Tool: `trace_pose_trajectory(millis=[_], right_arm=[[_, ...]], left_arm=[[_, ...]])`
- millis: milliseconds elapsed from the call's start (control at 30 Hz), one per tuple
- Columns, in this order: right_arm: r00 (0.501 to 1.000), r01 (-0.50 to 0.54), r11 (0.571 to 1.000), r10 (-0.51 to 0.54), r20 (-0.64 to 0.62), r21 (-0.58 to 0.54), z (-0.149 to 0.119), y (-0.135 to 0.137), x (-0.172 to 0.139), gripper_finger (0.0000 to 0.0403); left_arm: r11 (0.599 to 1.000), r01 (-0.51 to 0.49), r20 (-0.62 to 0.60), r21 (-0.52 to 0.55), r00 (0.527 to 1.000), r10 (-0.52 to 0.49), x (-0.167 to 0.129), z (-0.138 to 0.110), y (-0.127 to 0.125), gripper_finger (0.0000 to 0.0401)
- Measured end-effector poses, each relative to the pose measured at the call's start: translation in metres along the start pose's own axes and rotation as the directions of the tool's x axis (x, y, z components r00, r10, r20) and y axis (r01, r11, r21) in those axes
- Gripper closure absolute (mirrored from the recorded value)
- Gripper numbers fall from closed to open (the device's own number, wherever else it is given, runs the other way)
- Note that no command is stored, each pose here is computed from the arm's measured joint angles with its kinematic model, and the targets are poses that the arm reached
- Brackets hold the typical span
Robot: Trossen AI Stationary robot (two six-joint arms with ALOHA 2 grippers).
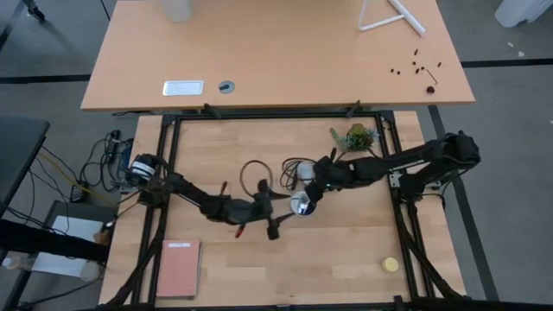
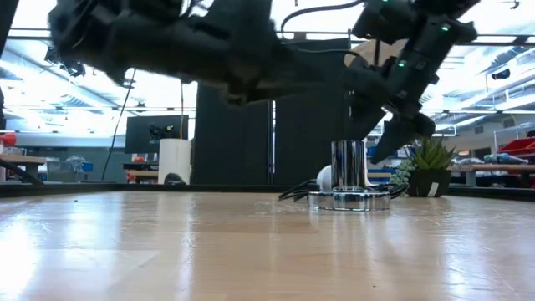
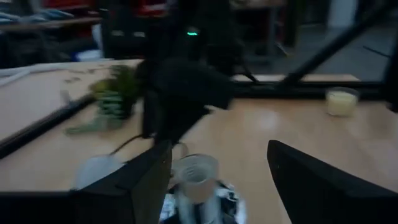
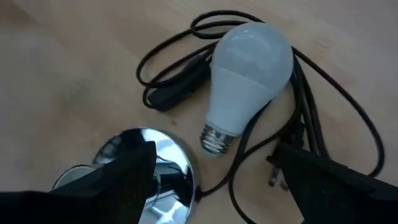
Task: Screw lightbulb
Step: Move the lightbulb
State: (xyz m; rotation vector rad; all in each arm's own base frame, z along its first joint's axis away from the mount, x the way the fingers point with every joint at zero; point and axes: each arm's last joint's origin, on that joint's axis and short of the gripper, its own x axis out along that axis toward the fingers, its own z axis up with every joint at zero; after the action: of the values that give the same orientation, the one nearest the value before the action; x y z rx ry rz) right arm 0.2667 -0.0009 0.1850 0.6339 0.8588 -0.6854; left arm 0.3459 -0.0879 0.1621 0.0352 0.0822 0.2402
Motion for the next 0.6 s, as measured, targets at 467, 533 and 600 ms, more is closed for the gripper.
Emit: trace_pose_trajectory(millis=[467, 533, 600], right_arm=[[0.979, 0.127, 0.99, -0.114, -0.17, 0.066, 0.039, 0.015, 0.03, 0.0056], [0.974, 0.127, 0.988, -0.108, -0.2, 0.083, 0.042, 0.015, 0.037, 0.0056], [0.967, 0.144, 0.986, -0.122, -0.225, 0.084, 0.042, 0.015, 0.046, 0.0056]], left_arm=[[0.98, -0.176, -0.067, 0.096, 0.981, 0.183, -0.056, 0.004, 0.036, 0.0149], [0.975, -0.189, -0.074, 0.12, 0.977, 0.198, -0.06, 0.01, 0.042, 0.0149], [0.969, -0.203, -0.092, 0.139, 0.972, 0.217, -0.063, 0.014, 0.047, 0.0149]])
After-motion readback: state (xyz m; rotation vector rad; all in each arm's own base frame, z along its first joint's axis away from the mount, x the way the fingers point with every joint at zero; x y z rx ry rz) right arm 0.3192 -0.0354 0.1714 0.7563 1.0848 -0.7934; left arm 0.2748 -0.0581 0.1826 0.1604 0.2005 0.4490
